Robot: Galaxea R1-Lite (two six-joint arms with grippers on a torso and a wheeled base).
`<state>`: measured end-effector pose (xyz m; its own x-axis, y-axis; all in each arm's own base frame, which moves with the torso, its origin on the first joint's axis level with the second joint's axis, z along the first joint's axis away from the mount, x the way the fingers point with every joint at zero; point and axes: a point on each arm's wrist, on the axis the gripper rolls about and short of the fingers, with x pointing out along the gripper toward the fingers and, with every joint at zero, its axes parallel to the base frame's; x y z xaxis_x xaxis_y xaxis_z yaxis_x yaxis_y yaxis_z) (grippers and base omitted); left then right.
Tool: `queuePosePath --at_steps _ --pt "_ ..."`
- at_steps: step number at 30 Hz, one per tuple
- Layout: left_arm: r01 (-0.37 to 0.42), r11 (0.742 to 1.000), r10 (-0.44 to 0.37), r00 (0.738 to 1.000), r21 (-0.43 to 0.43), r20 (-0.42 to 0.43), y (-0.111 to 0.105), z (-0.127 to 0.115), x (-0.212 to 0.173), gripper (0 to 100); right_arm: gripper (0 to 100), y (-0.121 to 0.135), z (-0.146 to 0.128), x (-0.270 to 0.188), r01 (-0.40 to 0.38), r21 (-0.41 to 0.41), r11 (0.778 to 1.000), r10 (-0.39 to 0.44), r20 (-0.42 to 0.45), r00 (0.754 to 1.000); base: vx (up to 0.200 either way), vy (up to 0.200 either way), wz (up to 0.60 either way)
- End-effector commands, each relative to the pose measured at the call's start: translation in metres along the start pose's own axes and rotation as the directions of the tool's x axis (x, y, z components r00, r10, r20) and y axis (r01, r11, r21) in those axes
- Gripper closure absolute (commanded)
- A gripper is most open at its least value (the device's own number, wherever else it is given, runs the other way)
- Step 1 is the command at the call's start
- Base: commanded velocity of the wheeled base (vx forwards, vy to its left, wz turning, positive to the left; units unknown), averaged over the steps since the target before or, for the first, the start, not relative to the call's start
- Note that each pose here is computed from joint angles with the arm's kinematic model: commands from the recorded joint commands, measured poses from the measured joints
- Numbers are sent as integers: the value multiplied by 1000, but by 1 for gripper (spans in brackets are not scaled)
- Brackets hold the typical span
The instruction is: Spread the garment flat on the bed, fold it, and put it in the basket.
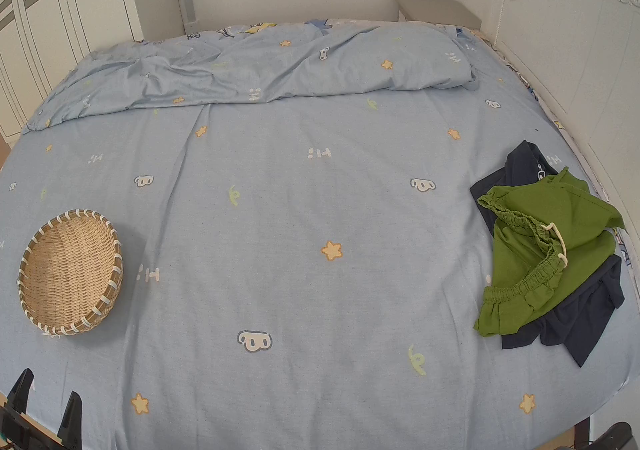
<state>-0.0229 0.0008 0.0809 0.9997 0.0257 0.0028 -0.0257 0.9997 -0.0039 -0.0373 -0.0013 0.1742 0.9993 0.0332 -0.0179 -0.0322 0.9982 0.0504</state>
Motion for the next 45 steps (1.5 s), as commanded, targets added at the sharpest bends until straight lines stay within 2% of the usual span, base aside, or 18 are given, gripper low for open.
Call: queuePosePath --at_steps 1,2,7,8,10,11,15,19,24,30,35,42,45 --pt "0 1000 0 1000 -1 -6 0 -5 0 0 0 3 29 86 -19 -43 999 2 -361 933 0 0 0" --pt "0 1000 0 1000 -1 -7 0 -5 1 0 0 3 30 90 -19 -43 999 1 -367 930 0 0 0" --pt "0 1000 0 1000 -1 -7 0 -5 1 0 0 4 36 157 54 -88 995 -89 -482 872 0 0 0" --pt "0 1000 0 1000 -1 -6 0 -5 0 0 0 4 35 175 71 -107 992 -117 -521 845 0 0 0" --pt "0 1000 0 1000 -1 -7 0 -5 1 0 0 4 31 192 96 -132 987 -154 -556 817 0 0 0" --pt "0 1000 0 1000 -1 -7 0 -5 1 0 0 6 28 209 109 -161 981 -183 -580 794 0 0 0" --pt "0 1000 0 1000 -1 -6 0 -5 0 0 0 17 15 242 106 -224 969 -227 -628 745 0 0 0" --pt "0 1000 0 1000 -1 -7 0 -5 1 0 0 26 6 260 105 -256 961 -248 -626 739 0 0 0" --pt "0 1000 0 1000 -1 -7 0 -5 1 0 0 29 -5 289 162 -309 937 -327 -614 718 0 0 0" --pt "0 1000 0 1000 -1 -7 0 -5 1 0 0 28 -1 296 175 -306 936 -333 -602 726 0 0 0" --pt "0 1000 0 1000 -1 -7 0 -5 1 0 0 30 -9 304 171 -311 935 -335 -619 711 0 0 0" --pt "0 1000 0 1000 -1 -7 0 -5 1 0 0 31 -13 320 196 -309 931 -351 -603 716 0 0 0" --pt "0 1000 0 1000 -1 -7 0 -5 1 0 0 30 -16 326 200 -310 930 -355 -607 711 0 0 0"
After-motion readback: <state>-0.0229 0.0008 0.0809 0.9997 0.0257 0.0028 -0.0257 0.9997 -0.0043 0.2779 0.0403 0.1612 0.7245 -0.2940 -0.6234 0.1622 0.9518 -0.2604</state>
